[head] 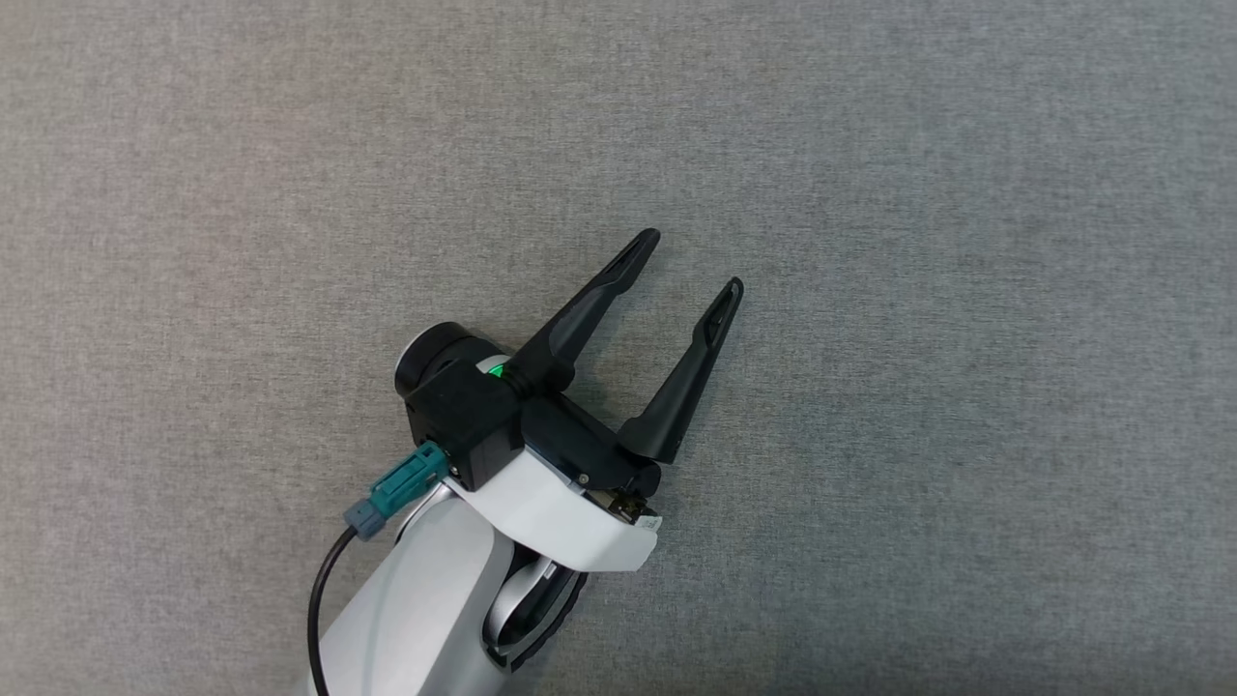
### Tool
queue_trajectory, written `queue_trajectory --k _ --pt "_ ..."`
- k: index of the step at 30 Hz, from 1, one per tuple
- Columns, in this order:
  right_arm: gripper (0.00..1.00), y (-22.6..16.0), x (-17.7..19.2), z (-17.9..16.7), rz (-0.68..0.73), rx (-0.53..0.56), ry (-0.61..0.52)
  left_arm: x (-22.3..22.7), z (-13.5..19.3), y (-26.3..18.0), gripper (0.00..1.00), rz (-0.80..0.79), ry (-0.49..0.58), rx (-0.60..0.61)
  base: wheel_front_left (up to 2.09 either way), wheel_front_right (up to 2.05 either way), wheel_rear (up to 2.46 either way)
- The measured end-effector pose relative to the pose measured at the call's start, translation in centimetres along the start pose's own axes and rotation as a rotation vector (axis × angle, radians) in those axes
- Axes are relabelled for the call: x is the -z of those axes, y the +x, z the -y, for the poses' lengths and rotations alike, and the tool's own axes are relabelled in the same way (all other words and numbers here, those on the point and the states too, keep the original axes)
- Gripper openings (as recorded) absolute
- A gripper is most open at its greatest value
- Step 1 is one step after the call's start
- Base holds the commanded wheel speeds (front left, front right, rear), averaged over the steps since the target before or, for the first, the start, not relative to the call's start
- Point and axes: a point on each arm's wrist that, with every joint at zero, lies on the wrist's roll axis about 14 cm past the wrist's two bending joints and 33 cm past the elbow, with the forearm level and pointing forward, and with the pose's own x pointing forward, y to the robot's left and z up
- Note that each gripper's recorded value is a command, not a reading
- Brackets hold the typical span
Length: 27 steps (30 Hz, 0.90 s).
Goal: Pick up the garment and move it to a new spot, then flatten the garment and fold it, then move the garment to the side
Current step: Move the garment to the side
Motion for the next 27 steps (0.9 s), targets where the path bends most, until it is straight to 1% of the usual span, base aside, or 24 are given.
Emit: queue_trajectory --k 2,3,4,7,11,20,23,25,27 --pt "0.0 0.6 0.5 -0.3 -0.01 0.002 0.049 -0.1 -0.4 -0.1 1.0 0.0 0.003 -0.012 0.0 0.0 0.0" --pt "0.8 1.1 0.9 -0.8 -0.016 -0.001 0.076 -0.1 -0.7 -0.2 1.0 0.001 0.007 -0.021 0.0 0.0 0.0" --pt "1.0 1.2 1.1 -1.1 -0.018 -0.006 0.085 -0.2 -0.8 -0.2 1.0 0.003 0.009 -0.024 0.0 0.0 0.0" --pt "1.0 1.1 1.0 -1.6 -0.001 -0.009 0.106 -0.5 -1.0 -0.3 1.0 0.008 0.015 -0.031 0.0 0.0 0.0" --pt "1.0 0.3 0.6 -1.0 0.021 0.018 0.128 -0.7 -0.8 -0.6 1.0 0.009 0.02 -0.036 0.0 0.0 0.0" --pt "1.0 -3.6 -1.0 3.1 0.083 0.15 0.146 -3.2 0.8 -1.6 1.0 0.061 0.037 -0.028 0.0 0.0 0.0" --pt "1.0 -4.9 -2.7 3.6 0.156 0.179 0.188 -4.0 1.3 -2.3 1.0 0.078 0.042 -0.034 0.0 0.0 0.0" --pt "1.0 -5.9 -4.6 3.9 0.238 0.197 0.231 -4.5 1.7 -2.9 1.0 0.091 0.047 -0.041 0.0 0.0 0.0" --pt "1.0 -7.1 -6.9 3.6 0.332 0.204 0.244 -5.2 1.8 -3.6 1.0 0.106 0.052 -0.056 0.0 0.0 0.0"
